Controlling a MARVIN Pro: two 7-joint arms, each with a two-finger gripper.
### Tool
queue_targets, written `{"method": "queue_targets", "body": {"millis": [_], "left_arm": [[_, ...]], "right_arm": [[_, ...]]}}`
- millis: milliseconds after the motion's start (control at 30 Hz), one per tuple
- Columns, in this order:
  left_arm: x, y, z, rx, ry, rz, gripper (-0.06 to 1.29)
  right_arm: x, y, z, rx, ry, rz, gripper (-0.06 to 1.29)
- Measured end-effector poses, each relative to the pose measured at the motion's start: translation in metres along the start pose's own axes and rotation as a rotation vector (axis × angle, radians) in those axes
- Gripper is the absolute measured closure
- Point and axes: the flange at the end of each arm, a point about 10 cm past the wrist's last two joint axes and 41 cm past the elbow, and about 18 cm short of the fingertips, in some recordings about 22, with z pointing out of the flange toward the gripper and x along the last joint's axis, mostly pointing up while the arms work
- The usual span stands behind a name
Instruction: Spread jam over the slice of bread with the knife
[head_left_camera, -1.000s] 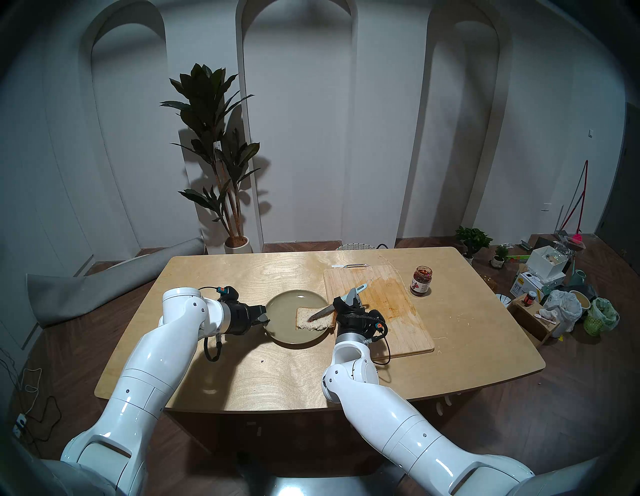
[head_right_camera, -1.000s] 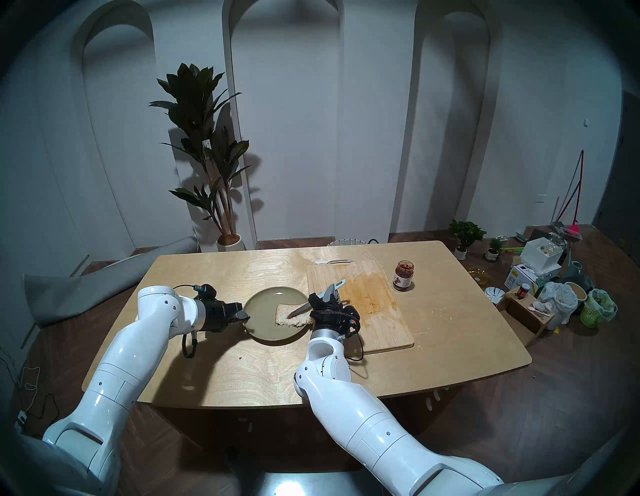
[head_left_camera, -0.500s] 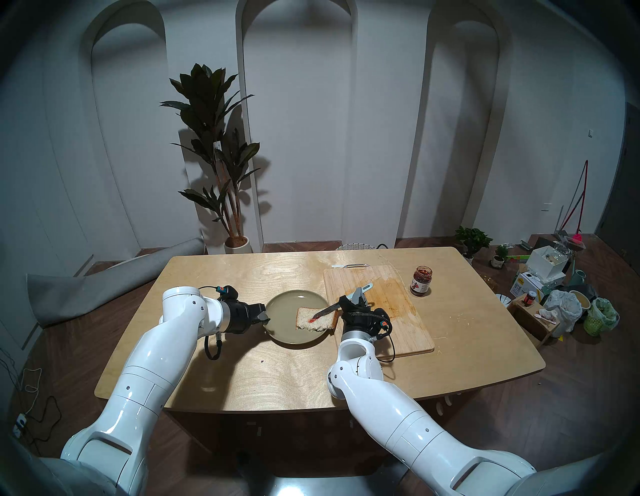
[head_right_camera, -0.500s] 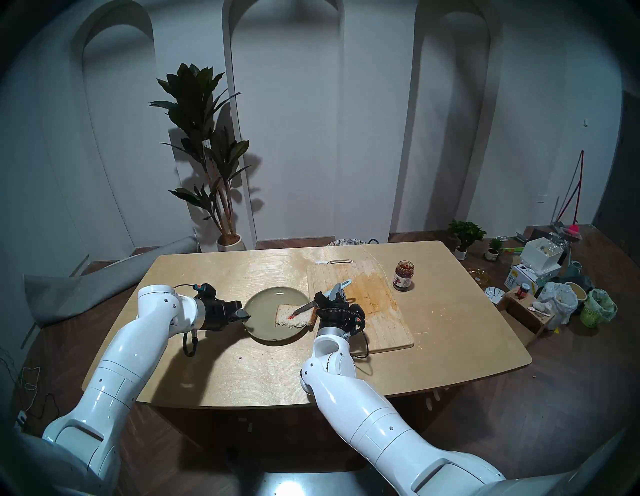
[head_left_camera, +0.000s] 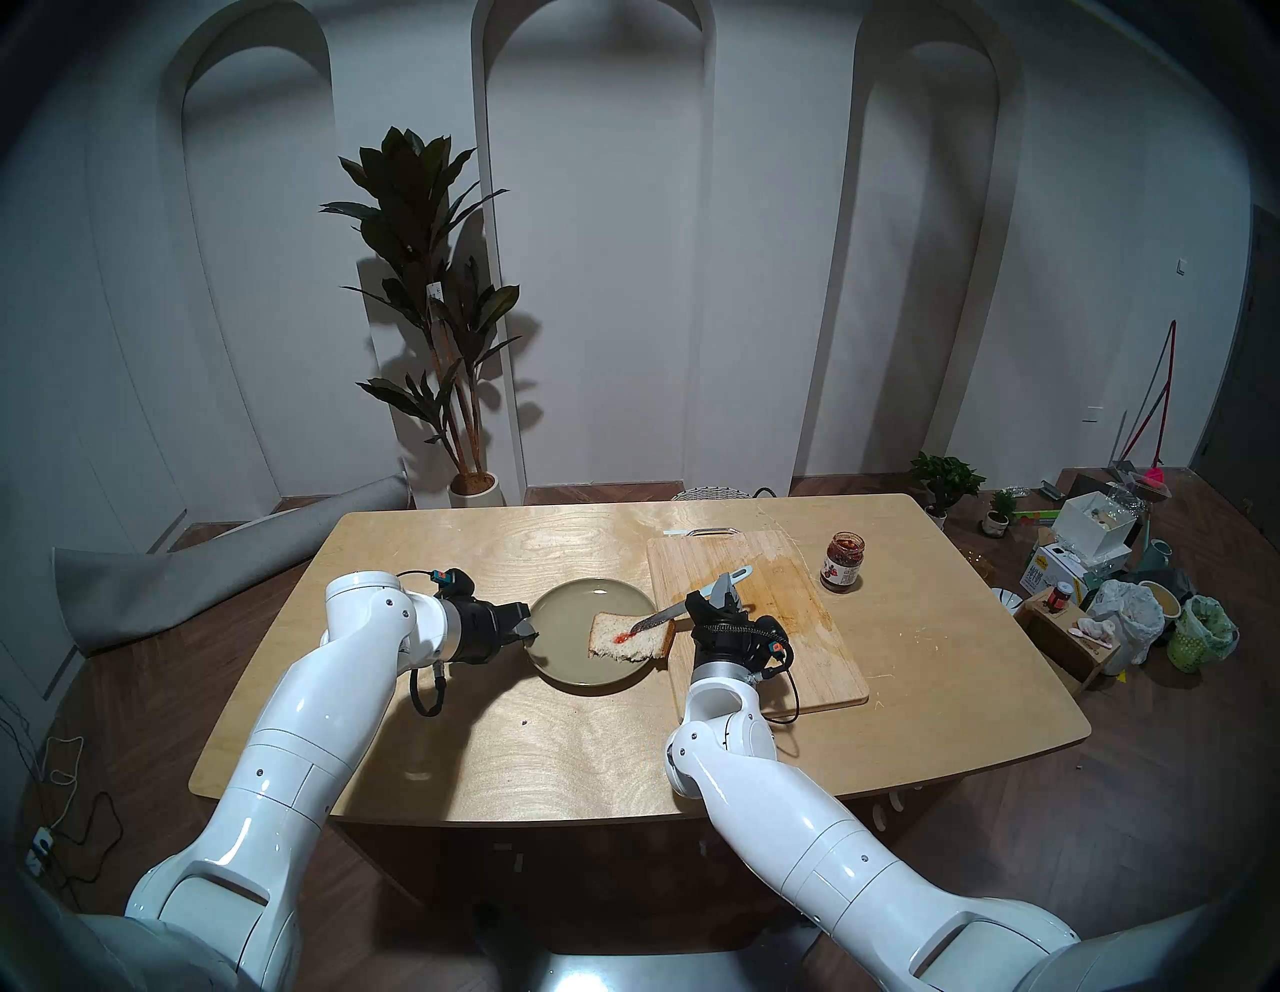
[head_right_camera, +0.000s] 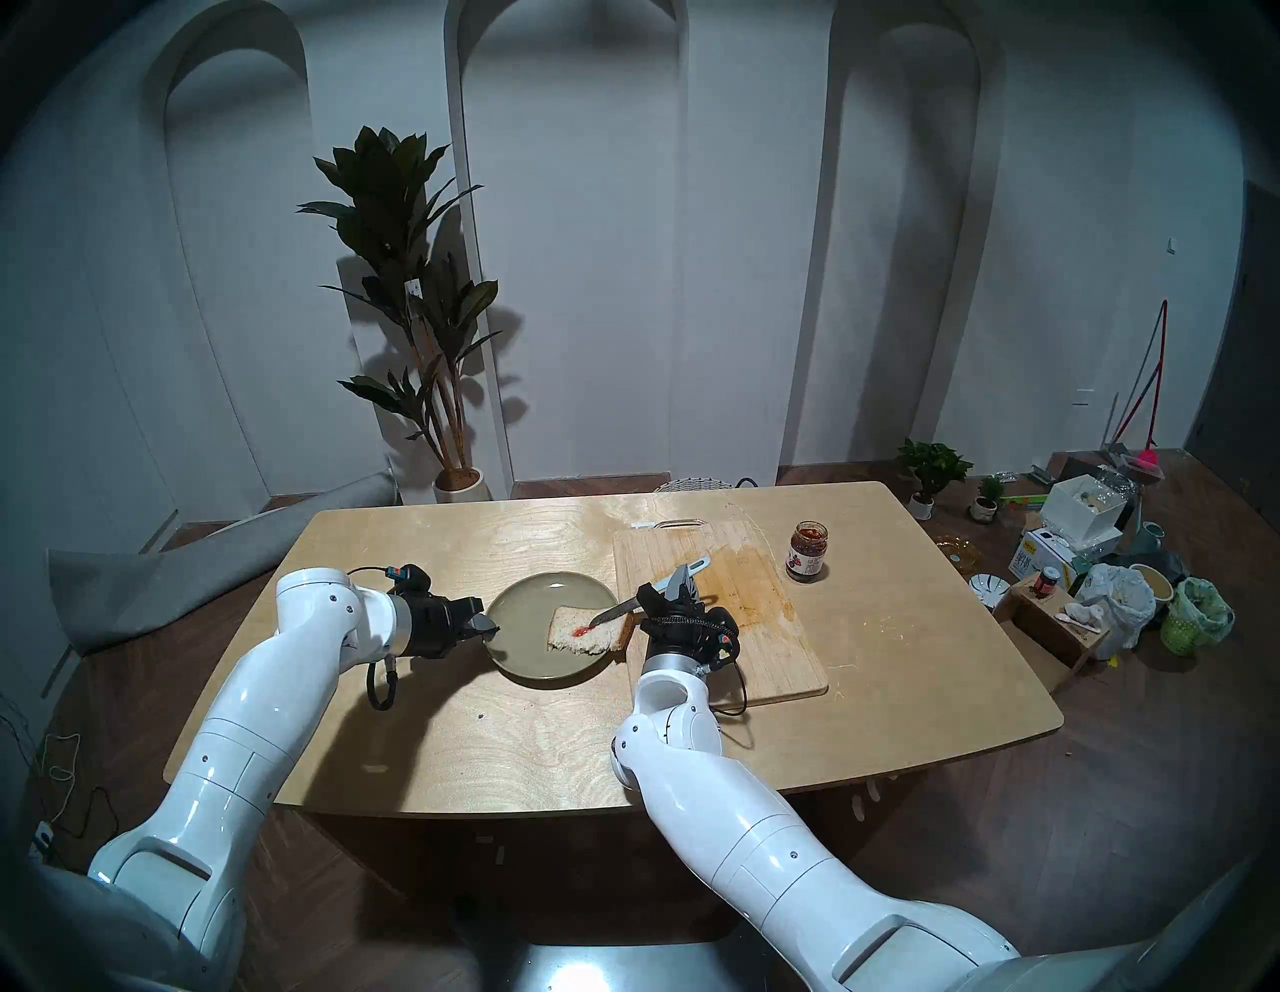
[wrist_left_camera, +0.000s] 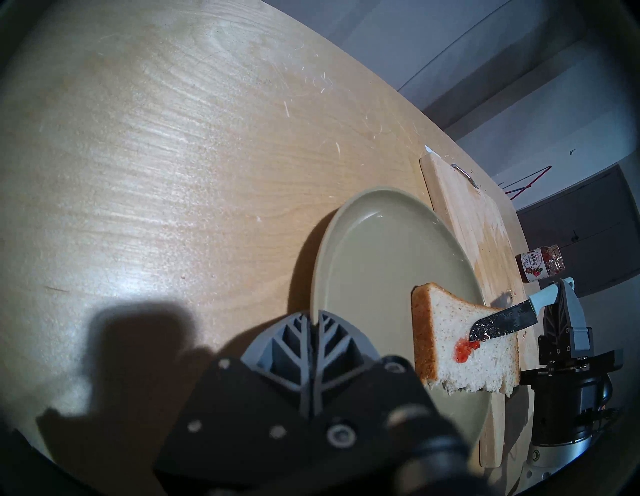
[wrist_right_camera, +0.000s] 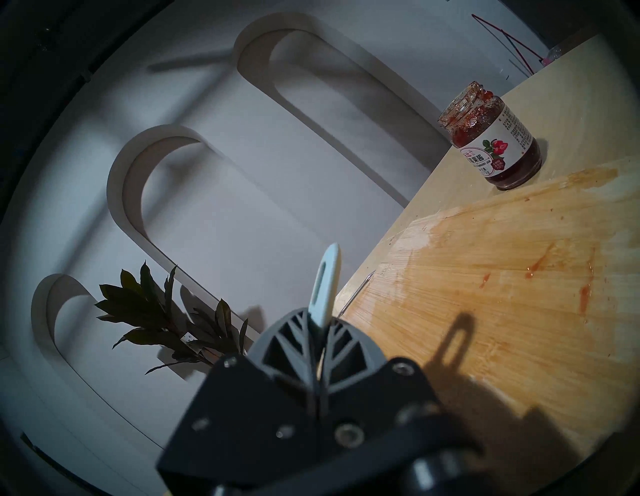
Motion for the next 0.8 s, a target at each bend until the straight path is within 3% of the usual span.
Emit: {"method": "queue_targets", "body": {"millis": [400, 800], "left_arm": [[0.001, -0.002, -0.001, 0.005, 0.009, -0.002, 1.26], [0.0, -0.001, -0.001, 0.008, 0.013, 0.003, 1.26]], "right_arm": [[0.011, 0.011, 0.008, -0.004, 0.029, -0.003, 1.26], [0.03, 0.012, 0.008, -0.012, 0.054, 0.05, 1.26]]}}
